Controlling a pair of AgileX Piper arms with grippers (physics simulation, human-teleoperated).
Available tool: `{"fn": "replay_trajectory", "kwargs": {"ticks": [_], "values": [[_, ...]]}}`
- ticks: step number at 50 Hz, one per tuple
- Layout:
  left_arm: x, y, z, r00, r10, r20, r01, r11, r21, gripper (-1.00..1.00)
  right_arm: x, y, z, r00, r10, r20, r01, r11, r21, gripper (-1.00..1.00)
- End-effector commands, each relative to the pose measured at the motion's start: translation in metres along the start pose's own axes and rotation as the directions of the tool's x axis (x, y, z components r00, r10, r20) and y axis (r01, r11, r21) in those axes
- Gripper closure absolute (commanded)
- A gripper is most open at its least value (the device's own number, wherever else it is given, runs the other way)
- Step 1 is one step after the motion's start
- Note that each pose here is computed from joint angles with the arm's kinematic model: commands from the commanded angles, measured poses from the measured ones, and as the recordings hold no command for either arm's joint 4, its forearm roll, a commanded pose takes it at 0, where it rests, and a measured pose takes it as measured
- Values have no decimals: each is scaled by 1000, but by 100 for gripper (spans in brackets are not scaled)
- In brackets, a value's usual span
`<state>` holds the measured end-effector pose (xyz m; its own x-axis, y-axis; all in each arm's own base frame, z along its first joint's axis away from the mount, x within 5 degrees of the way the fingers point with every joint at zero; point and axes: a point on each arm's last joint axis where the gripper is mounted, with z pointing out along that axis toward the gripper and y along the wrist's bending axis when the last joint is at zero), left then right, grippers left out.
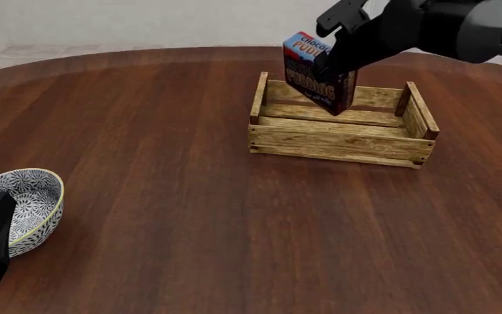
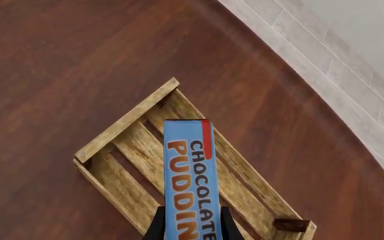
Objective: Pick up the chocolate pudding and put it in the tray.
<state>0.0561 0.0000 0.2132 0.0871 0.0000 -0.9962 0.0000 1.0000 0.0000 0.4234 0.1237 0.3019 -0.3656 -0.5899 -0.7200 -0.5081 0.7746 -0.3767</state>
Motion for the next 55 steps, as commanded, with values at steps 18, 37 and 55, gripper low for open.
{"fn": "replay_trajectory", "kwargs": {"ticks": [18, 37, 55], "values": [[0, 0, 0, 1000, 0, 0, 0, 1000, 0, -100, 5, 2, 17, 1000, 19, -11, -19, 1000, -4, 100], [0, 0, 0, 1000, 0, 0, 0, 1000, 0, -100, 8, 9, 26, 1000, 10, -12, -10, 1000, -14, 100], [0, 0, 0, 1000, 0, 0, 0, 1000, 0, -100, 11, 11, 37, 1000, 16, -15, -17, 1000, -16, 100]]}}
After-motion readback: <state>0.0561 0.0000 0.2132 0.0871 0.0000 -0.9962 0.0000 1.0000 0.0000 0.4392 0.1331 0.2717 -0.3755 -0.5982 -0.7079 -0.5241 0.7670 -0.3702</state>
